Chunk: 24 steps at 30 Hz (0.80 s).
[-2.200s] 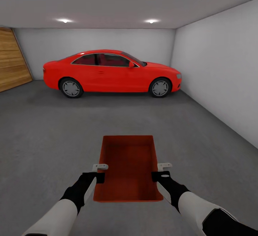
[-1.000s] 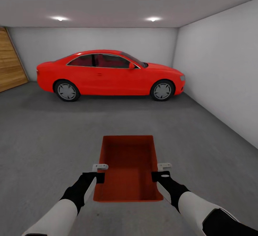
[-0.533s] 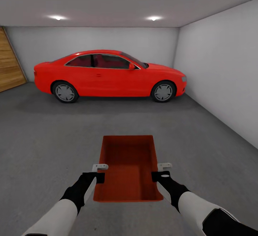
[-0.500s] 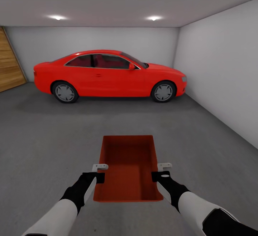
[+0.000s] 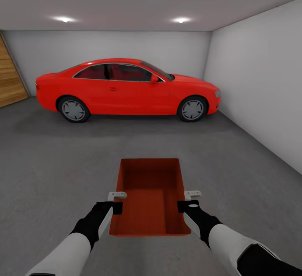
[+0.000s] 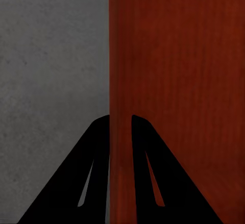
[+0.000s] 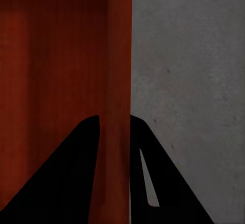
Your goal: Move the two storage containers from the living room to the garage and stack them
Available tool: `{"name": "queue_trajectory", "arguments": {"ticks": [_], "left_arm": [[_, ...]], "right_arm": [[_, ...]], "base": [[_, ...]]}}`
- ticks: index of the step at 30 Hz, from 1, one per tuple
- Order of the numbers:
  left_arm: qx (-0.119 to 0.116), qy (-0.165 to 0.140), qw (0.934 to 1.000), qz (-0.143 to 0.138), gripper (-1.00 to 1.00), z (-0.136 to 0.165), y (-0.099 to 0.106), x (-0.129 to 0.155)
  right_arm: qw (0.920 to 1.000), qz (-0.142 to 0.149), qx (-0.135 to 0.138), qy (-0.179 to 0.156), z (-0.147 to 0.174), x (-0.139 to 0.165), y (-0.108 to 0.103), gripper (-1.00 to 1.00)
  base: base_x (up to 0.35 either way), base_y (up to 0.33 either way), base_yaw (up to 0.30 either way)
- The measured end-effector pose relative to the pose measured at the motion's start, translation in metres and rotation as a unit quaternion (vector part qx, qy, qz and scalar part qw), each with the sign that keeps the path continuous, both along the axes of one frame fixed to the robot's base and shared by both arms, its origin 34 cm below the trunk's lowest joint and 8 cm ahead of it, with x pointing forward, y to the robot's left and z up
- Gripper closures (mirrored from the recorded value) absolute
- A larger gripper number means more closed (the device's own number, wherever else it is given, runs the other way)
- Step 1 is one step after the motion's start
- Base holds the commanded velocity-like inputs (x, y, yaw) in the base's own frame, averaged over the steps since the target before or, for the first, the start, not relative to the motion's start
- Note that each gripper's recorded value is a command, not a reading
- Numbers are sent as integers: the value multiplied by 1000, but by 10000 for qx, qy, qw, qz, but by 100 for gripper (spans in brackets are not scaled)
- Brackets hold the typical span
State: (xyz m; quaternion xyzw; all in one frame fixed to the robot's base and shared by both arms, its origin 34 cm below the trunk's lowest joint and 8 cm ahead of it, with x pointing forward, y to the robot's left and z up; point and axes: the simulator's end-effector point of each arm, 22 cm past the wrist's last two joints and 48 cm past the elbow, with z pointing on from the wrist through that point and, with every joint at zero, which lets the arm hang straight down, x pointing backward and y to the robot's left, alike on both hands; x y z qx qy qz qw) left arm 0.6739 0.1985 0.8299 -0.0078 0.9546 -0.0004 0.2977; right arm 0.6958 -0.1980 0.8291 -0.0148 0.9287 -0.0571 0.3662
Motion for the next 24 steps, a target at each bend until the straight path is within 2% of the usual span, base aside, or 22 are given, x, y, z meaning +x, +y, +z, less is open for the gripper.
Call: {"name": "queue_trajectory", "arguments": {"ticks": [24], "left_arm": [[-2,-1,10000,1,100,0,0,0]], "right_arm": [[10000,1,-2,0,0,0,0,100]], "base": [[321,0,0]]}}
